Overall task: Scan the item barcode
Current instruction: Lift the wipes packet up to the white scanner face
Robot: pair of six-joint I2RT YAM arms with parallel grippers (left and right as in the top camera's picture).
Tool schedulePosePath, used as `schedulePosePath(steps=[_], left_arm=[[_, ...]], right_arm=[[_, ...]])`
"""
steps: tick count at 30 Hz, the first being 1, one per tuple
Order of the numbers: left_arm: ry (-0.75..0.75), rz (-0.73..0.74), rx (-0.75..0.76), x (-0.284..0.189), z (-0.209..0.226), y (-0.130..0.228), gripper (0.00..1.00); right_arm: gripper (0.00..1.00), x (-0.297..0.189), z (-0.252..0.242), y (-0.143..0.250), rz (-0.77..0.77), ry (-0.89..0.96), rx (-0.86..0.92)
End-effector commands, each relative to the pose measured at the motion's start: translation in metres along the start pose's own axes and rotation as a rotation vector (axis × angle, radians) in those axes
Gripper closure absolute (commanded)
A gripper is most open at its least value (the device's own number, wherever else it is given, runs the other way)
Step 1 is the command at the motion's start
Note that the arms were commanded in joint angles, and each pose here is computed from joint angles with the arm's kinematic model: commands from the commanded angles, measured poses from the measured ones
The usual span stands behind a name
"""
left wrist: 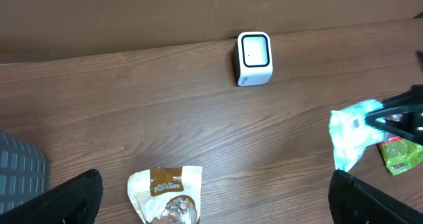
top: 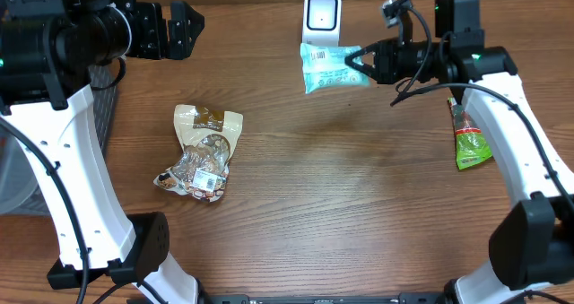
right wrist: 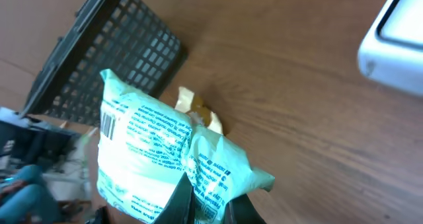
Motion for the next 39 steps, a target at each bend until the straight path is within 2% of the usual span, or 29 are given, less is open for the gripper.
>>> schedulePosePath(steps=[1,9,12,15,16,20,23,27,30,39], left_arm=[[0.017,0.000,0.021,0.002,-0.002,-0.001,0.00],[0.017,0.000,0.021,0.002,-0.002,-0.001,0.00],[0.017,0.000,0.021,0.002,-0.002,-0.001,0.00],[0.017,0.000,0.021,0.002,-0.002,-0.001,0.00],[0.017,0.000,0.021,0.002,-0.002,-0.001,0.00],[0.017,0.000,0.021,0.002,-0.002,-0.001,0.00],[0.017,0.000,0.021,0.002,-0.002,-0.001,0.00],[0.017,0.000,0.021,0.002,-0.002,-0.001,0.00],[0.017,0.000,0.021,0.002,-0.002,-0.001,0.01],[0.017,0.000,0.021,0.002,-0.002,-0.001,0.00]], right_arm=[[0.96,-0.019,0.017,-0.019,-0.063,0.091,-0.112],[0.96,-0.034,0.025,-0.027,-0.100,0.222,-0.111],[0.96,-0.032,0.017,-0.030,-0.121,0.375,-0.064],[0.96,-0.029,0.008,-0.034,-0.187,0.664,0.055],[0.96,-0.026,0.008,-0.036,-0.204,0.760,0.046],[0.96,-0.008,0.019,-0.044,-0.238,0.975,-0.096],[0.96,0.019,0.026,-0.051,-0.226,1.082,-0.298],[0.96,0.055,0.019,-0.056,-0.196,1.333,-0.523],[0.96,0.078,0.006,-0.057,-0.213,1.466,-0.615],[0.96,0.133,-0.045,-0.033,-0.109,1.569,-0.853]])
Point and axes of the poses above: each gripper's point midway between its finger pads, its own x axis out along the fingers, its own z axis along the line the jaws close on, y = z × x, the point moved 10 cm from there along -x, back along the fingers, and after that the axes turned 8 degrees about -x, right-handed, at the moved point
